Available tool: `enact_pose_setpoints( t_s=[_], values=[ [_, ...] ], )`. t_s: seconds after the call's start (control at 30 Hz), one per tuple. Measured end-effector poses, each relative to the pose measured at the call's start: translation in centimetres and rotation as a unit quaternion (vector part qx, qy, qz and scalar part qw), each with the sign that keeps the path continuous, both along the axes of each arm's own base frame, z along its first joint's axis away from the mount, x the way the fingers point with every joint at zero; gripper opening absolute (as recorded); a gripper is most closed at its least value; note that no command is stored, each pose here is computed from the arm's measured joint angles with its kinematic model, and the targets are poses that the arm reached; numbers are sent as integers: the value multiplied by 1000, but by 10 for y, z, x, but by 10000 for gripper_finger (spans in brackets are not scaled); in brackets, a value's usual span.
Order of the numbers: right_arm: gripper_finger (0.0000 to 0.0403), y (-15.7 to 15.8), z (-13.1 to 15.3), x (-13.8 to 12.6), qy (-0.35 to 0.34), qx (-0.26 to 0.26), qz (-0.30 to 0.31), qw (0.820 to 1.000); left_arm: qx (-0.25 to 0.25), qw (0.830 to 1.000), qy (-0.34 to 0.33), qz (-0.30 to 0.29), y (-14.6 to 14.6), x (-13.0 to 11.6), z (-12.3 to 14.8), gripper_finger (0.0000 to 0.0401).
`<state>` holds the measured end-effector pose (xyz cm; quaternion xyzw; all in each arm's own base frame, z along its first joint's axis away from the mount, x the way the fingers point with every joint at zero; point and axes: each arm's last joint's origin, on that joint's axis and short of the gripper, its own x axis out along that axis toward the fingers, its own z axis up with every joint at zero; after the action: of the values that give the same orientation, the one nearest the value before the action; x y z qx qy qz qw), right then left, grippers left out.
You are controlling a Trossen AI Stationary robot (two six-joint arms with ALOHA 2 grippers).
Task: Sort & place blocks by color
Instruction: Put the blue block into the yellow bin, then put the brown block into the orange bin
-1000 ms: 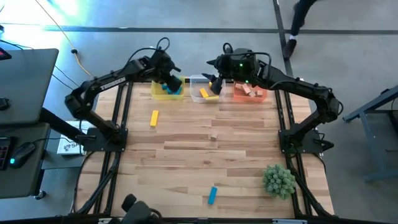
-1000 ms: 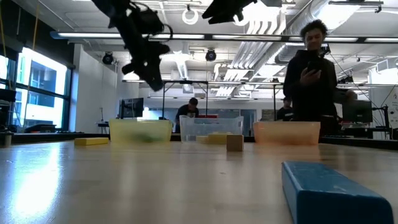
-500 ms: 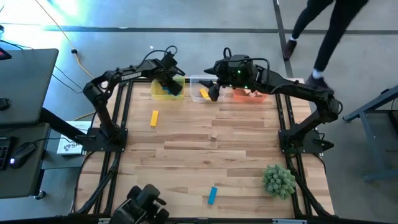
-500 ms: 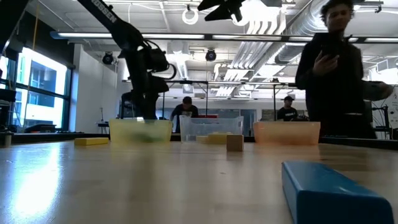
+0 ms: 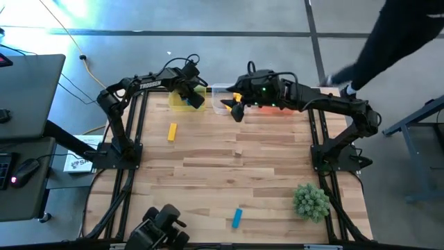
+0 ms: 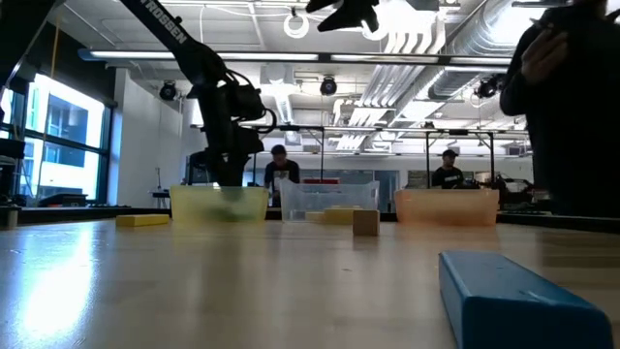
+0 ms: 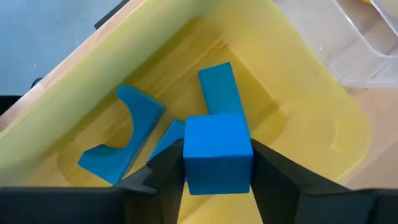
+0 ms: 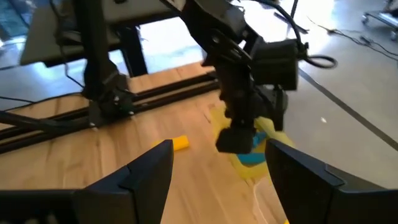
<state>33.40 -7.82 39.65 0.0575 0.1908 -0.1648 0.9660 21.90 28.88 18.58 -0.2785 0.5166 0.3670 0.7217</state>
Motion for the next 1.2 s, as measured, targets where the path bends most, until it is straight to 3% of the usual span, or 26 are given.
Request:
enact_pose_setpoints(
  t_s=[0.37,0.83,1.2],
  values=[
    [243,12,-7,-1,27,34,-27,999,-13,1000,16,-15,-1,-1,6,211],
    [243,33,-32,13,85,77,-37,993,-24,998,34,-55,-5,1,37,213],
    [243,40,-69,38,145,92,-32,985,23,997,3,-73,-27,-5,80,213]
  ],
)
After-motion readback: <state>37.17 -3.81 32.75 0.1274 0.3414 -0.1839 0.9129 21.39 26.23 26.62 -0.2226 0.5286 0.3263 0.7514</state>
